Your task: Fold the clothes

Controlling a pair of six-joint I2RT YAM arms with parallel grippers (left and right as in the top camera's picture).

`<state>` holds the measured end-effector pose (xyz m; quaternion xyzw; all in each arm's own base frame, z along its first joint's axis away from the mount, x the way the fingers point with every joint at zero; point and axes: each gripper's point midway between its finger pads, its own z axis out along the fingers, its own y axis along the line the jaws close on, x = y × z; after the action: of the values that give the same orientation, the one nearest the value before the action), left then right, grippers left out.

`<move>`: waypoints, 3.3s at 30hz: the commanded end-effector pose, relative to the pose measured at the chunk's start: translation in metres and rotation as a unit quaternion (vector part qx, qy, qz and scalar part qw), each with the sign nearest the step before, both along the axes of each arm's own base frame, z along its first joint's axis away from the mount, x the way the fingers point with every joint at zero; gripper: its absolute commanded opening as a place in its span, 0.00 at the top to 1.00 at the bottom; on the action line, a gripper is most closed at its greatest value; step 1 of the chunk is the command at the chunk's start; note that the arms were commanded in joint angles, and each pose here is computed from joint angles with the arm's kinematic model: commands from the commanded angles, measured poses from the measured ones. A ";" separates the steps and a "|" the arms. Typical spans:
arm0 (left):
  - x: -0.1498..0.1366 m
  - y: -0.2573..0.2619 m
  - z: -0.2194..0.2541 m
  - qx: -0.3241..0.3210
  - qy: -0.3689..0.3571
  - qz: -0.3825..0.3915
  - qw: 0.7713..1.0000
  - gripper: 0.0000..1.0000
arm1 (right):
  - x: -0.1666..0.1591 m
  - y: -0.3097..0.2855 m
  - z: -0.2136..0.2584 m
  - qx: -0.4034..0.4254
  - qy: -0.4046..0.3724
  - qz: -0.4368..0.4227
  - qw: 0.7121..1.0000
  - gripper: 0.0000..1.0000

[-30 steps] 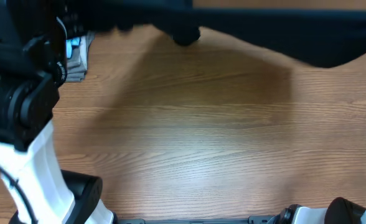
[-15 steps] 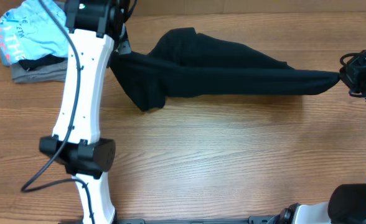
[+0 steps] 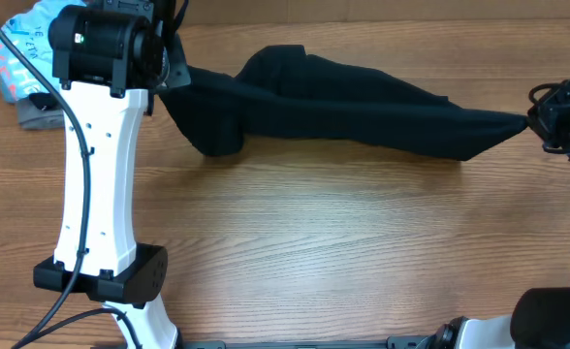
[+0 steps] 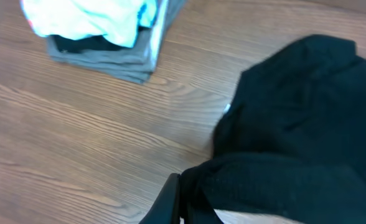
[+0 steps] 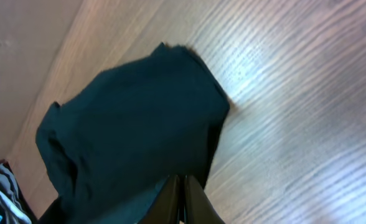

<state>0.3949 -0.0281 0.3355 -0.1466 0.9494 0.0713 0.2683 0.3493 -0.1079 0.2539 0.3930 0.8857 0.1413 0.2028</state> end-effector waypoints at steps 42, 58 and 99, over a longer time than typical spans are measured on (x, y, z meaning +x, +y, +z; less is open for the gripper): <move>0.045 0.023 0.219 0.079 -0.410 -0.015 0.909 0.96 | 0.037 -0.044 0.247 -0.103 -0.392 -0.004 0.914 0.96; -0.030 0.059 0.096 -0.010 -0.155 0.071 0.985 0.96 | -0.032 -0.049 0.130 -0.038 -0.155 -0.019 0.987 0.96; 0.122 -0.032 -0.057 -0.112 -0.081 -0.084 0.987 0.96 | 0.103 0.031 0.064 0.036 -0.216 0.087 0.972 0.96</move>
<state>0.4744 -0.0638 0.3155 -0.1090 0.9348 -0.0808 0.3281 0.4178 -0.0938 0.3276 0.2717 0.8596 0.2294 0.3669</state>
